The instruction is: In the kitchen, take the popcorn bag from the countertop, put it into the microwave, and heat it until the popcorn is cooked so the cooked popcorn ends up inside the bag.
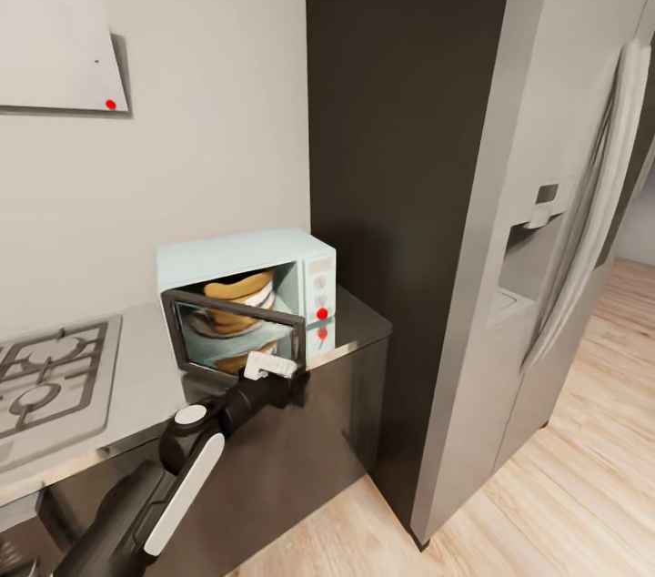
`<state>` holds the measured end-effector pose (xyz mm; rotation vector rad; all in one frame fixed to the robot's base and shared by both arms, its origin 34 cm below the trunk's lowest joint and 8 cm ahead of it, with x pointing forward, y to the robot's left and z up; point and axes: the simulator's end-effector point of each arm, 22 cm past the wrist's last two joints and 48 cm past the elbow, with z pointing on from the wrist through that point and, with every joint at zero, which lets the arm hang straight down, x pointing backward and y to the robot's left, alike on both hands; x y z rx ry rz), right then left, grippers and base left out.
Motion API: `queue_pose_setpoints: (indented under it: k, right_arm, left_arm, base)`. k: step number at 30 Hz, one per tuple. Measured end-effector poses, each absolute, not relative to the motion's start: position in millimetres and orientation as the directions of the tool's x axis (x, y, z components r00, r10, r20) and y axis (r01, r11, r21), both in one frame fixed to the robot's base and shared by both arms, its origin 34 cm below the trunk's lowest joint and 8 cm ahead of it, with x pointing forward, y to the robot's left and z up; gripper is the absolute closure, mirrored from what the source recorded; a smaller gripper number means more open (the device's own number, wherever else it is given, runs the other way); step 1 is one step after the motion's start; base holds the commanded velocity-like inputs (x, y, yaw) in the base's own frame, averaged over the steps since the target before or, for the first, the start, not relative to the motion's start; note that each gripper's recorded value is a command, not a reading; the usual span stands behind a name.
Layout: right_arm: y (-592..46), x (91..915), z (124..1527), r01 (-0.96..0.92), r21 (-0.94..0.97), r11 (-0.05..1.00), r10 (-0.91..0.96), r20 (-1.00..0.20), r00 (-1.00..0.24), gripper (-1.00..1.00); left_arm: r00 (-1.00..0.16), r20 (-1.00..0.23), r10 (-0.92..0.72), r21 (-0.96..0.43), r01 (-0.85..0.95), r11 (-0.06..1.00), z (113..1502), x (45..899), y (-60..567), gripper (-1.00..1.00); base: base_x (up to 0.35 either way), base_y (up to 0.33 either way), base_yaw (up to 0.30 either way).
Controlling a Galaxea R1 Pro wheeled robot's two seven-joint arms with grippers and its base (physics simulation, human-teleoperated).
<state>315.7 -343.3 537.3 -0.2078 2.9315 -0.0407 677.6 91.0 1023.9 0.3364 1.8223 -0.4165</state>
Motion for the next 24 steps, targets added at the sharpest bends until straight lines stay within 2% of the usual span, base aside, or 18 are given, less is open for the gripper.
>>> queue_pose_setpoints:
  k: [17, 24]
  right_arm:
    - [-342.8, 316.0, 537.3, -0.139, -0.041, 0.989, -0.144, -0.200, -0.969, -1.00]
    - [-342.8, 316.1, 537.2, -0.139, -0.041, 0.989, -0.144, -0.200, -0.969, -1.00]
  left_arm:
    - [-0.280, -0.960, 0.018, -0.109, 0.431, 0.896, 1024.0, 677.8, 91.4, -1.00]
    - [-0.280, -0.960, 0.017, -0.110, 0.431, 0.895, 1024.0, 678.0, 91.3, -1.00]
  base:
    - [0.320, 0.000, 0.000]
    - [0.243, 0.000, 0.000]
